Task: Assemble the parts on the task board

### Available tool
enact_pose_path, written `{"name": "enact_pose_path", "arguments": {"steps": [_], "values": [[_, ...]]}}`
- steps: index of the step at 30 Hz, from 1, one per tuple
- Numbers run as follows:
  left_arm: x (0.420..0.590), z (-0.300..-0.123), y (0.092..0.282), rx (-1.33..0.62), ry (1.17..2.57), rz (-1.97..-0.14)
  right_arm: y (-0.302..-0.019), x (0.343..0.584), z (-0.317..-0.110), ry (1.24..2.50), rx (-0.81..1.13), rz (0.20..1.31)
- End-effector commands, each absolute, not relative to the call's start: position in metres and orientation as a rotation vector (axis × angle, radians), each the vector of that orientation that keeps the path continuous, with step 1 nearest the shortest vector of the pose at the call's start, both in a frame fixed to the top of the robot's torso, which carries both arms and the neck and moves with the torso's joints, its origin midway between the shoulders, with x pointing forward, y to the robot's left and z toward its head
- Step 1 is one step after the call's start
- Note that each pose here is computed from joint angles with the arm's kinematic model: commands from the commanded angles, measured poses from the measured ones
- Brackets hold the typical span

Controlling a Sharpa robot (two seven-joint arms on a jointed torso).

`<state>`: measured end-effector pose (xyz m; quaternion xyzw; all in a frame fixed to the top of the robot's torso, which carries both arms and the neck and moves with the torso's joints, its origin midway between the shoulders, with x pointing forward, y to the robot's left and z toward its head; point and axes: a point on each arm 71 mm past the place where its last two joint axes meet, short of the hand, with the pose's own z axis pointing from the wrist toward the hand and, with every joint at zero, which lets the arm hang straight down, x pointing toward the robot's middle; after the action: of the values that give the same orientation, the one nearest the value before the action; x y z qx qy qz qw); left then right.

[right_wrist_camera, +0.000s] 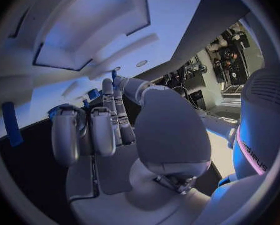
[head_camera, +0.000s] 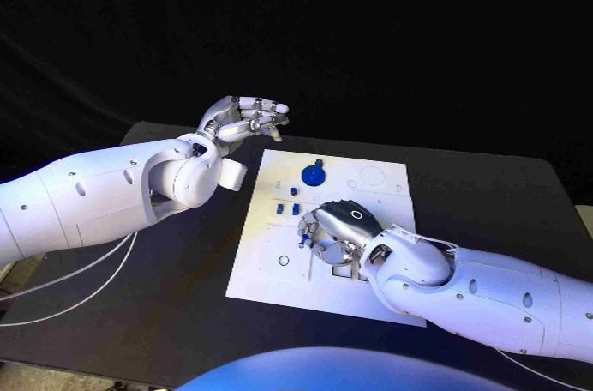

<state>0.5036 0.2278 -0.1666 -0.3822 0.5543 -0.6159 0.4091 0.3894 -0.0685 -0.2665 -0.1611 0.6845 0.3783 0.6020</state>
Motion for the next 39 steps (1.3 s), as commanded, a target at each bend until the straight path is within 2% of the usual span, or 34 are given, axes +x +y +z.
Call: {"name": "enact_pose_path", "arguments": {"steps": [1, 22, 39], "values": [[0.5037, -0.1645, 0.2264, -0.951, 1.387, -1.561, -0.0679, 0.3878, -0.2687, 1.593, -0.383, 0.885], [0.5053, -0.1655, 0.2280, -0.955, 1.393, -1.555, -0.0665, 0.3831, -0.2691, 1.601, -0.385, 0.901], [0.5054, -0.1659, 0.2276, -0.956, 1.401, -1.557, -0.0585, 0.3831, -0.2780, 1.672, -0.471, 0.840]]}}
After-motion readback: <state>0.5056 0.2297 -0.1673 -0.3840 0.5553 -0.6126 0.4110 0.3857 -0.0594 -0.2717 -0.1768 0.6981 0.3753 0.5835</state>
